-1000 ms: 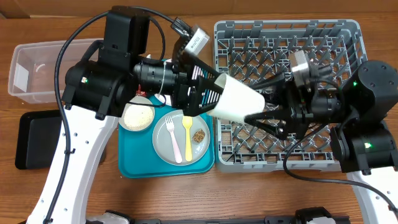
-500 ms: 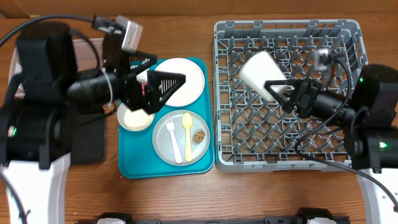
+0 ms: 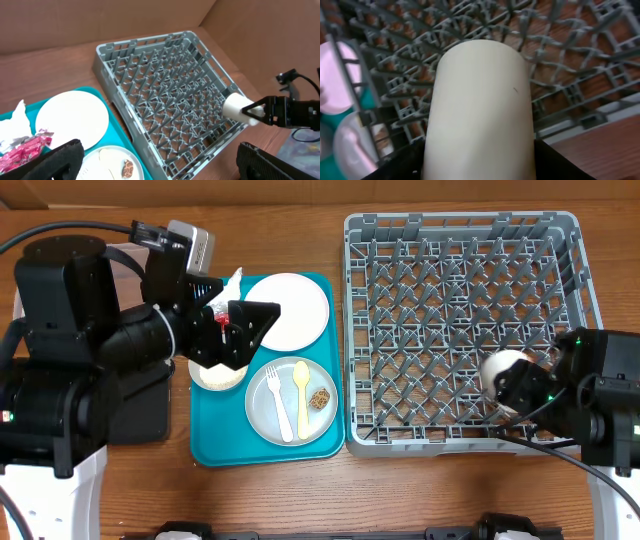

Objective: Sort waste into correct bins and load items into the dishwasher rack
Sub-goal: 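Place the white cup upside down in the dish rack with right gripper, then reach the right gripper to the pink fork on the grey plate, then grasp the pink fork and place it in the dish rack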

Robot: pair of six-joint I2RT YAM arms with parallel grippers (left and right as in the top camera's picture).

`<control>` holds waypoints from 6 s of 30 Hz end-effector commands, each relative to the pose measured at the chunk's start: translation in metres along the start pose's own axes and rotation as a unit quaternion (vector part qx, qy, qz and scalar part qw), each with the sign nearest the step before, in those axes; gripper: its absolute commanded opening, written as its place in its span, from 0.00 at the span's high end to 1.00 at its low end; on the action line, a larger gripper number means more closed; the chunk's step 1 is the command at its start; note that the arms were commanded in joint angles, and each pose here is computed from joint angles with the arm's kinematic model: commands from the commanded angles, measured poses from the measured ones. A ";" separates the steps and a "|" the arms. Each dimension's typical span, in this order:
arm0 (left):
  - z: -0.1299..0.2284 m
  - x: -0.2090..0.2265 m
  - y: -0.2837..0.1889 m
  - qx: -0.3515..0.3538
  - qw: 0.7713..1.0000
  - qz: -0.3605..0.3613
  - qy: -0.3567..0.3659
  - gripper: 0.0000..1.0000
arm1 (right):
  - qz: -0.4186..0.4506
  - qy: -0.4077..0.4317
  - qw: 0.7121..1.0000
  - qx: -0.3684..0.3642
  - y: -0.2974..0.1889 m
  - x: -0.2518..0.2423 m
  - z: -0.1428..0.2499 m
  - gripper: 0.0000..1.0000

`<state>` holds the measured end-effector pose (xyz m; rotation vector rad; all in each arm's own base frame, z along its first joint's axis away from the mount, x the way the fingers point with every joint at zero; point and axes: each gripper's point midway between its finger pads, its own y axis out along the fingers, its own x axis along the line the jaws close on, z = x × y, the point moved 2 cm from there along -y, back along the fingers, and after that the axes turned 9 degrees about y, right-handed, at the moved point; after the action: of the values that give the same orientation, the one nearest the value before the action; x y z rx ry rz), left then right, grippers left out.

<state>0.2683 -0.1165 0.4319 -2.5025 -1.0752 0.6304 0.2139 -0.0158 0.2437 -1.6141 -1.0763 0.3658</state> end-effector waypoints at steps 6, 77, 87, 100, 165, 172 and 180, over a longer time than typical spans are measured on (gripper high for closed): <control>0.008 0.011 0.004 0.025 0.999 -0.022 -0.015 0.00 | 0.105 0.023 0.994 0.019 0.030 -0.026 -0.026 0.67; 0.160 0.118 0.139 0.409 0.867 -0.225 -0.175 0.19 | -0.295 -0.172 0.939 -0.028 -0.113 0.142 0.011 0.00; 0.170 0.110 0.109 0.439 0.826 -0.295 -0.195 0.23 | -0.218 -0.134 0.966 0.020 -0.082 0.128 0.015 0.00; 0.130 0.114 -0.035 0.258 0.833 -0.397 -0.286 0.15 | -0.176 -0.239 0.949 0.103 0.000 0.203 0.062 0.18; 0.117 0.069 -0.124 0.085 0.852 -0.436 -0.277 0.00 | -0.039 -0.341 0.939 0.009 0.073 0.303 0.126 0.89; 0.117 0.069 -0.124 0.085 0.852 -0.435 -0.277 0.00 | 0.013 -0.279 0.960 -0.009 0.108 0.270 0.038 0.88; 0.117 0.069 -0.124 0.085 0.852 -0.436 -0.277 0.00 | 0.032 -0.272 0.960 0.059 0.167 0.247 0.022 0.87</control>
<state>0.1761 0.0291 0.3730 -1.4293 -2.0180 1.0832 0.4055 0.1931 0.1818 -1.5827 -1.3713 0.8738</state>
